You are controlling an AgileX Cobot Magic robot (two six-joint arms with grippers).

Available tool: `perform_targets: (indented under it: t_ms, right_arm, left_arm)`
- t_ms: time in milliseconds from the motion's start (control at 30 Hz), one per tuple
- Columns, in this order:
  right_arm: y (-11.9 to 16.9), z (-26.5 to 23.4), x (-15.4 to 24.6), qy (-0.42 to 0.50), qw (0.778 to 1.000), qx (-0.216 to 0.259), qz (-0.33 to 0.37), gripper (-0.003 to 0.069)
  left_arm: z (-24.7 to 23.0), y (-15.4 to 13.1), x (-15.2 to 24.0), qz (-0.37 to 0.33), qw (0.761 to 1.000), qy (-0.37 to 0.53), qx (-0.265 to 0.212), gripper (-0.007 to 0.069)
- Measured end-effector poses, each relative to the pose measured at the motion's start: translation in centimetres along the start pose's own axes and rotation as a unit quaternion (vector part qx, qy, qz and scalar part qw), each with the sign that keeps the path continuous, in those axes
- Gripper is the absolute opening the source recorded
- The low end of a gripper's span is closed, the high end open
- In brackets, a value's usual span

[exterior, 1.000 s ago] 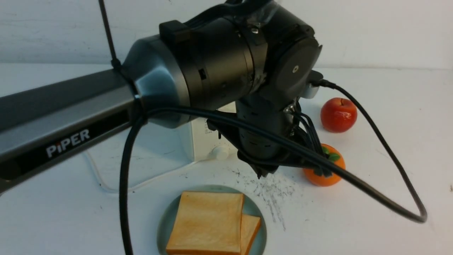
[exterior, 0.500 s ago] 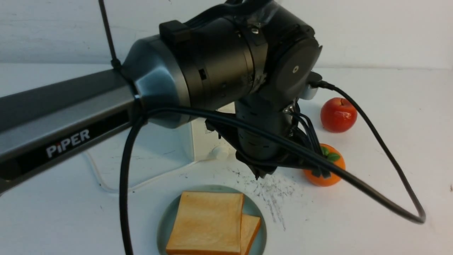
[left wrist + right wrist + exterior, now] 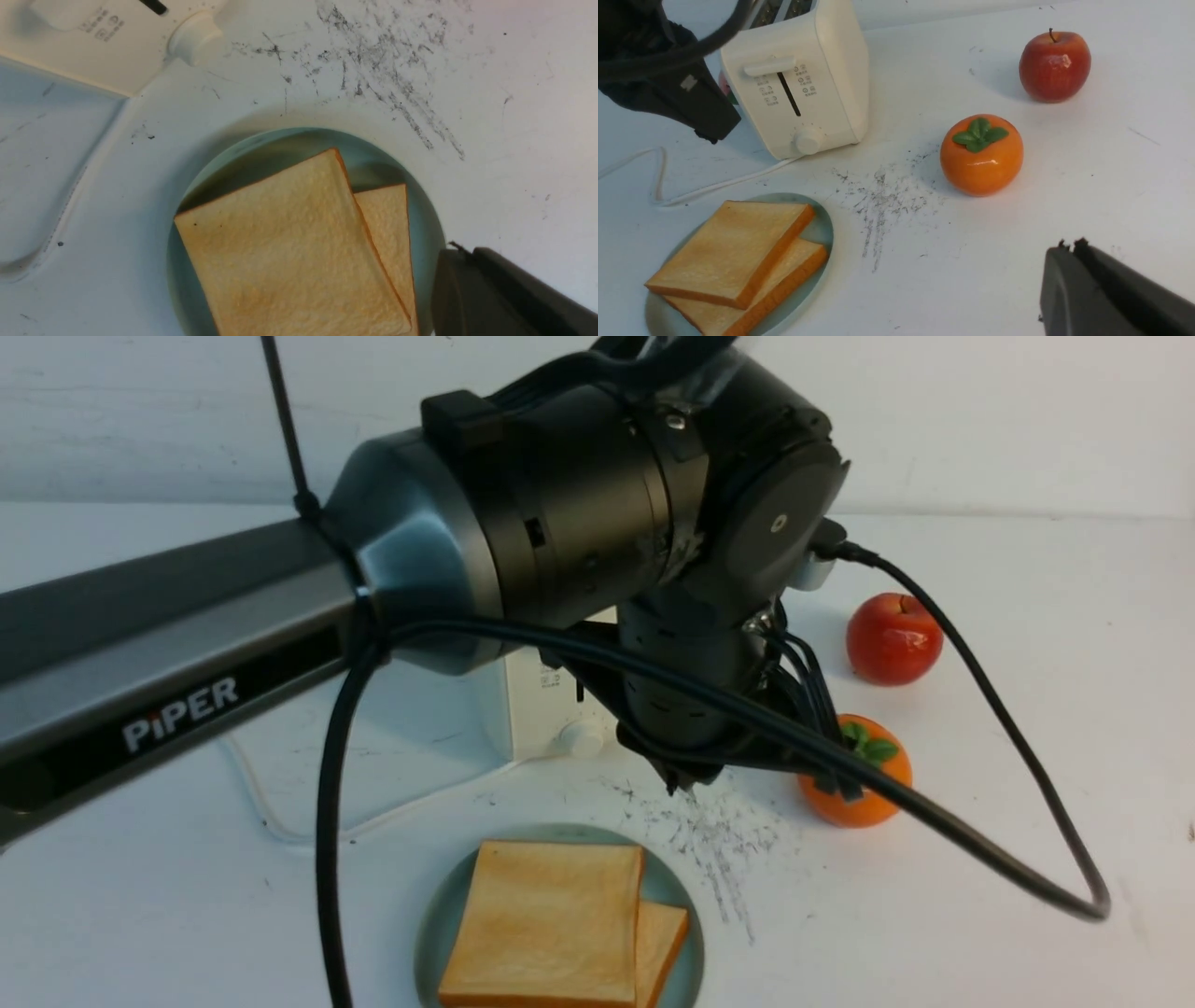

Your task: Take toasted bread from bread machine on white table place on plate.

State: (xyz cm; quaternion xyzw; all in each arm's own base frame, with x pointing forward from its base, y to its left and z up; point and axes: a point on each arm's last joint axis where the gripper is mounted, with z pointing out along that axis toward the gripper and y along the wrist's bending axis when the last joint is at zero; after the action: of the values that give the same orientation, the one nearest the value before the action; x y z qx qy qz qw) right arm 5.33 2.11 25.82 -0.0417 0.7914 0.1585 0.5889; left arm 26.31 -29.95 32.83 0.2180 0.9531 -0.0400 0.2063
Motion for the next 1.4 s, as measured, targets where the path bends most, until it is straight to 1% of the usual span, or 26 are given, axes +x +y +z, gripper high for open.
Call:
perform_targets:
  t_ms: [133,167,267,367,500,633,733,800,933,1000,1067,1167,1233,1300,1333,1367,1400]
  right_arm:
    - [-0.6,-0.1,1.1,-0.011,0.999,0.024,-0.031,0.0008]
    - [-1.0,-0.1,2.0,-0.024,0.998,0.039,-0.04,0.001]
    - [-1.5,0.1,3.6,-0.033,0.997,0.054,-0.041,0.0012]
    - [-2.1,0.7,5.5,-0.02,0.996,0.071,-0.039,0.0014]
    - [-2.7,1.5,7.7,0.015,0.996,0.083,-0.042,0.0017]
    - [-2.8,1.6,7.9,0.014,0.995,0.087,-0.05,0.002]
    - [-2.9,1.6,7.9,0.015,0.994,0.09,-0.057,0.0022]
    - [-2.9,1.6,7.8,0.015,0.994,0.092,-0.061,0.0023]
    - [-2.9,1.6,7.8,0.015,0.994,0.092,-0.063,0.0027]
    - [-3.0,1.6,7.8,0.015,0.993,0.096,-0.062,0.0029]
    - [-3.0,1.6,7.8,0.014,0.993,0.1,-0.061,0.0031]
    - [-3.0,1.5,7.8,0.014,0.993,0.102,-0.06,0.0035]
    - [-3.0,1.5,7.8,0.014,0.993,0.102,-0.061,0.0038]
    - [-3.0,1.5,7.8,0.014,0.993,0.102,-0.061,0.0041]
    - [-3.0,1.5,7.8,0.014,0.993,0.102,-0.061,0.0041]
    - [-3.0,1.5,7.8,0.014,0.993,0.102,-0.061,0.0044]
    - [-3.0,1.5,7.8,0.014,0.993,0.102,-0.061,0.0045]
  left_arm:
    - [0.1,-0.1,-0.3,0.0,1.0,-0.013,0.007,-0.0014]
    - [0.1,-0.3,-0.5,0.0,1.0,-0.028,0.014,-0.0014]
    - [0.0,-0.4,-0.8,0.0,0.999,-0.045,0.023,-0.0014]
    - [0.0,-0.6,-1.0,-0.001,0.998,-0.052,0.029,-0.0014]
    - [0.0,-0.6,-1.0,-0.001,0.998,-0.053,0.031,-0.0014]
    - [-1.0,-0.2,-0.7,-0.003,0.999,-0.044,0.024,-0.0014]
    - [-2.9,0.3,-0.6,-0.007,0.998,-0.05,0.023,-0.0014]
    - [-5.9,1.2,-0.5,-0.003,0.997,-0.073,0.017,-0.0014]
    - [-10.2,2.9,0.0,-0.001,0.992,-0.125,0.009,-0.0014]
    - [-13.0,3.9,0.8,-0.006,0.988,-0.153,0.013,-0.0014]
    - [-15.2,4.8,1.7,-0.012,0.984,-0.175,0.023,-0.0013]
    - [-19.2,6.0,3.6,-0.025,0.975,-0.212,0.059,-0.0013]
    - [-22.1,7.0,5.2,-0.03,0.966,-0.237,0.093,-0.0013]
    - [-24.8,8.3,7.6,-0.038,0.956,-0.265,0.118,-0.0013]
    - [-25.0,8.4,7.8,-0.038,0.956,-0.267,0.119,-0.0013]
    - [-26.1,9.5,10.0,-0.041,0.951,-0.276,0.131,-0.0013]
    - [-26.4,10.0,11.2,-0.041,0.951,-0.277,0.133,-0.0013]
